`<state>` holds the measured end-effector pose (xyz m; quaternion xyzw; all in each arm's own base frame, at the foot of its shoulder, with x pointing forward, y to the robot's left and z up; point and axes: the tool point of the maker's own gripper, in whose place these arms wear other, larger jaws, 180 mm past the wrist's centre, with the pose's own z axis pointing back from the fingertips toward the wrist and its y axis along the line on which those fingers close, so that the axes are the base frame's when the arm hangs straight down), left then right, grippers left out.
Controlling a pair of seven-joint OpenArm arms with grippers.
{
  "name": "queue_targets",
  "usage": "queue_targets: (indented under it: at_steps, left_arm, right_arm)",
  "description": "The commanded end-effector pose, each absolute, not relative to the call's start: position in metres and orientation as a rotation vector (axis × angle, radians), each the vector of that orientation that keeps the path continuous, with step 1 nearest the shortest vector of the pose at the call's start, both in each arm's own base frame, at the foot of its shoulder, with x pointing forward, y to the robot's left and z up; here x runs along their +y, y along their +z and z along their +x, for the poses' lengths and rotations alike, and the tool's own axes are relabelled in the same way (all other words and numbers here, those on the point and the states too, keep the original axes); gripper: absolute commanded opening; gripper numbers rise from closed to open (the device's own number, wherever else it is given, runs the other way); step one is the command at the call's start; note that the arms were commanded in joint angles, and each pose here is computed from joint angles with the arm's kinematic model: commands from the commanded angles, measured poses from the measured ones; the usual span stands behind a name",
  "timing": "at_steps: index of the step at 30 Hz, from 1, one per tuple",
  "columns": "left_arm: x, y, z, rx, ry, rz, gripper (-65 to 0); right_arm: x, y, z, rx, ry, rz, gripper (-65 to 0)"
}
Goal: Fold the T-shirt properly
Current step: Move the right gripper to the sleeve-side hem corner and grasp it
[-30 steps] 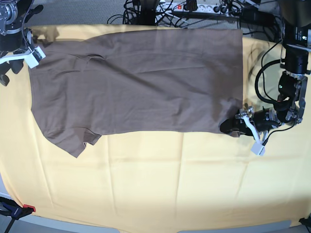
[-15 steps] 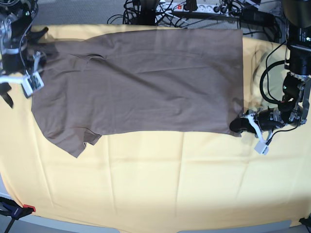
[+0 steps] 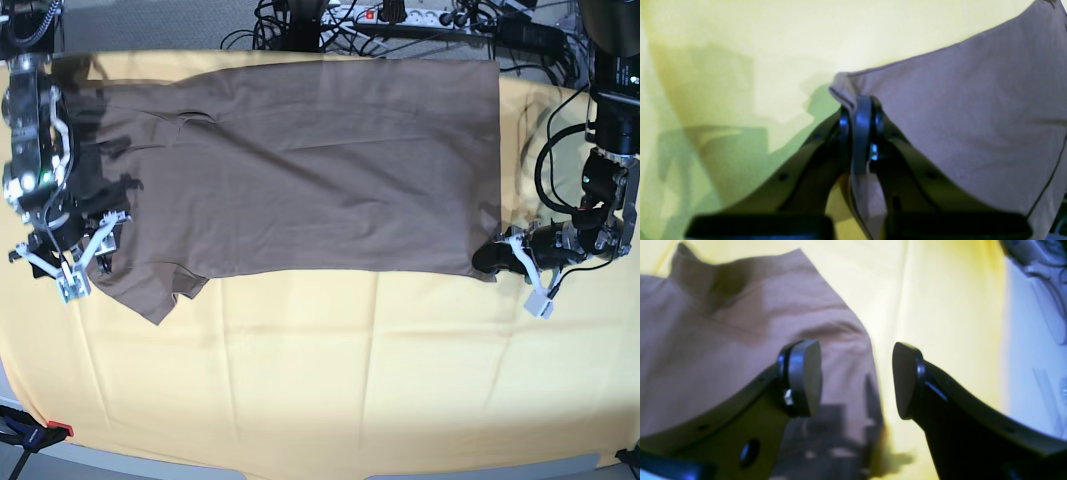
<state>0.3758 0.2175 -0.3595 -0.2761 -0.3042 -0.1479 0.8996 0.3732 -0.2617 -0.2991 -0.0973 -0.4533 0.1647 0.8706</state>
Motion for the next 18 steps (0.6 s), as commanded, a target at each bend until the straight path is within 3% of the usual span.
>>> queue_targets:
  at_steps: [1,12,18]
  left_arm:
    - [0.227,-0.346,0.384,-0.661,-0.310,-0.549,-65.0]
    - [0.227,-0.347,0.383,-0.654,-0.312,-0.548,-65.0]
    - [0.226,-0.347,0.383,-0.656,-0.310,-0.552,-65.0]
  right_arm:
    - [-0.274,-0.280,0.391,-1.000,0.318,-0.210,-29.0]
    - [-0.304,-0.347,0.424,-0.750,0.068,0.234,-29.0]
    - [-0.289,-0.356,0.419,-0.732,0.061,0.411,-29.0]
